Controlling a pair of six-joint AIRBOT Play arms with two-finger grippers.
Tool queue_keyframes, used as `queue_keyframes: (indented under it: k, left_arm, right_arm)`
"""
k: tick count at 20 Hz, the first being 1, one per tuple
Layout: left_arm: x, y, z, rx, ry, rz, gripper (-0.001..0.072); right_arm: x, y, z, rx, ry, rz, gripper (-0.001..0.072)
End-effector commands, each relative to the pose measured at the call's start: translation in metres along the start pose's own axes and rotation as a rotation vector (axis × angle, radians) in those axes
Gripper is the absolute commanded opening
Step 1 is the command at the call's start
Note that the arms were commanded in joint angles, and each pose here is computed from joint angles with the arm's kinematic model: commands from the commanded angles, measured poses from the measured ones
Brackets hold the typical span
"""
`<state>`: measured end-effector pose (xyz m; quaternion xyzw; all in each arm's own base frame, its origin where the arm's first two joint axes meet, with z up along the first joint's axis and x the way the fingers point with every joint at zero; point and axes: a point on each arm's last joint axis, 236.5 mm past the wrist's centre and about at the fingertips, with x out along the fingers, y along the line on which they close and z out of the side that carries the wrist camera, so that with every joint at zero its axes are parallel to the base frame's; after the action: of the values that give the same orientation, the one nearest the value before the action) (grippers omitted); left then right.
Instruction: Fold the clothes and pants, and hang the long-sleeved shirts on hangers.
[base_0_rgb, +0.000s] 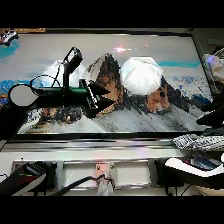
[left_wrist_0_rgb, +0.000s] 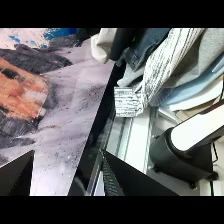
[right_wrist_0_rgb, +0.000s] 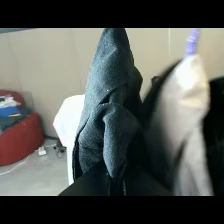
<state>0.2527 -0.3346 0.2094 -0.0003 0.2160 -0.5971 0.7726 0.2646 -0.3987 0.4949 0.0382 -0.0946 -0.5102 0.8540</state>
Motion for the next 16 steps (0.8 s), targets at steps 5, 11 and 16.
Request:
queue_keyframes:
  k: [5,11,16]
  left_arm:
    - [0.000,0.000,0.000,0.000,0.000,0.001,0.0414]
    - [0.000,0.000,0.000,0.000,0.000,0.000,0.0414]
    - [0.000,0.002,0.001,0.001,-0.003,0.006,0.0414]
  right_arm:
    - [0.014,-0.034,-0.023,0.069,0.069,-0.047,0.0070]
    - [-0.017,-0.021,0.045,0.075,-0.132,0.016,0.0415]
    - [-0.077,0.004,0.137,0.215,-0.425,0.170,0.0415]
